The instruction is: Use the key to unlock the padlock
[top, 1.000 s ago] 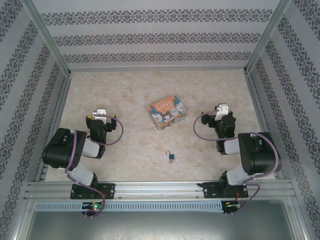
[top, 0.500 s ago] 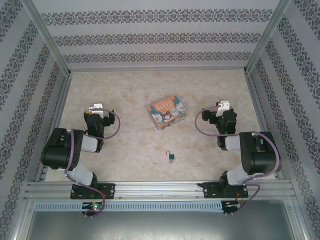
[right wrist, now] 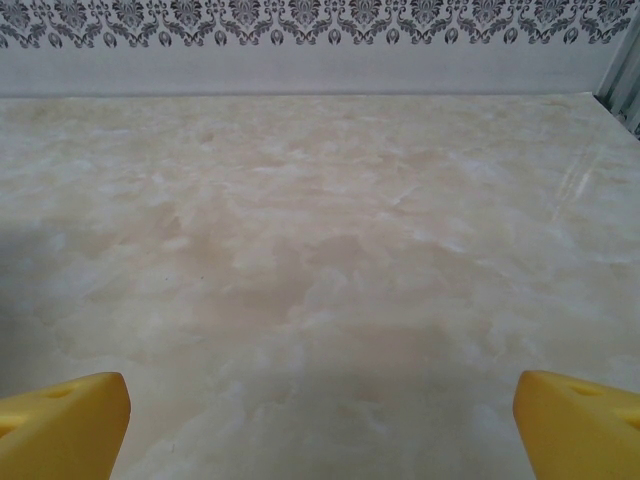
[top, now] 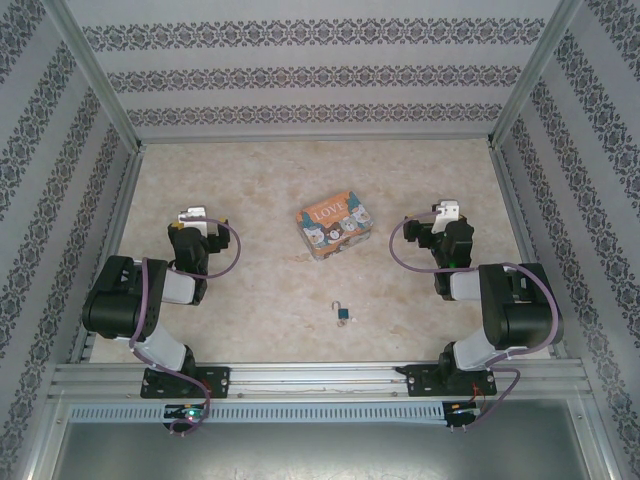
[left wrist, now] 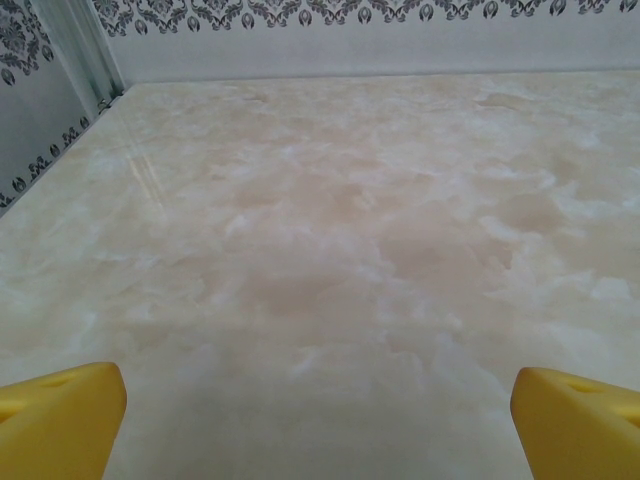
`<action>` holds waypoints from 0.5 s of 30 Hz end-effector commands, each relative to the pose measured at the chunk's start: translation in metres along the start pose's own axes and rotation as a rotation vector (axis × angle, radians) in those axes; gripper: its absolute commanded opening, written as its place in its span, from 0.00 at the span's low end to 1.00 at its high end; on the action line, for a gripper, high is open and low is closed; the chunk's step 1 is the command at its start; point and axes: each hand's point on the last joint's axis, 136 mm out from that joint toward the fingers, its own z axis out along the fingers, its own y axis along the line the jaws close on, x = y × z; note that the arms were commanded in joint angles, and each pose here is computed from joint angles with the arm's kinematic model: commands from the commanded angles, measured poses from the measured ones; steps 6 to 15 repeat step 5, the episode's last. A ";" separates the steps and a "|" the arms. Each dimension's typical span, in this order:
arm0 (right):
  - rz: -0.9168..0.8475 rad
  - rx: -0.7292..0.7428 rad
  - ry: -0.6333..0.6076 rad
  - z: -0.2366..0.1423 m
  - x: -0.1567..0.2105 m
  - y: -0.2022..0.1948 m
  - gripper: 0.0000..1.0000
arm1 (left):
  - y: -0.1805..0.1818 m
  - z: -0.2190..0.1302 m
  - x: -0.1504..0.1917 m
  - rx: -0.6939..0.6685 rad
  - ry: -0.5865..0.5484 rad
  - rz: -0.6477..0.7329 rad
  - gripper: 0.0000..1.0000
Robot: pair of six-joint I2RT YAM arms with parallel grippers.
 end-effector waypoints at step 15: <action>0.012 -0.014 -0.020 0.001 -0.009 0.002 0.98 | 0.003 0.000 -0.005 -0.002 -0.005 -0.022 0.99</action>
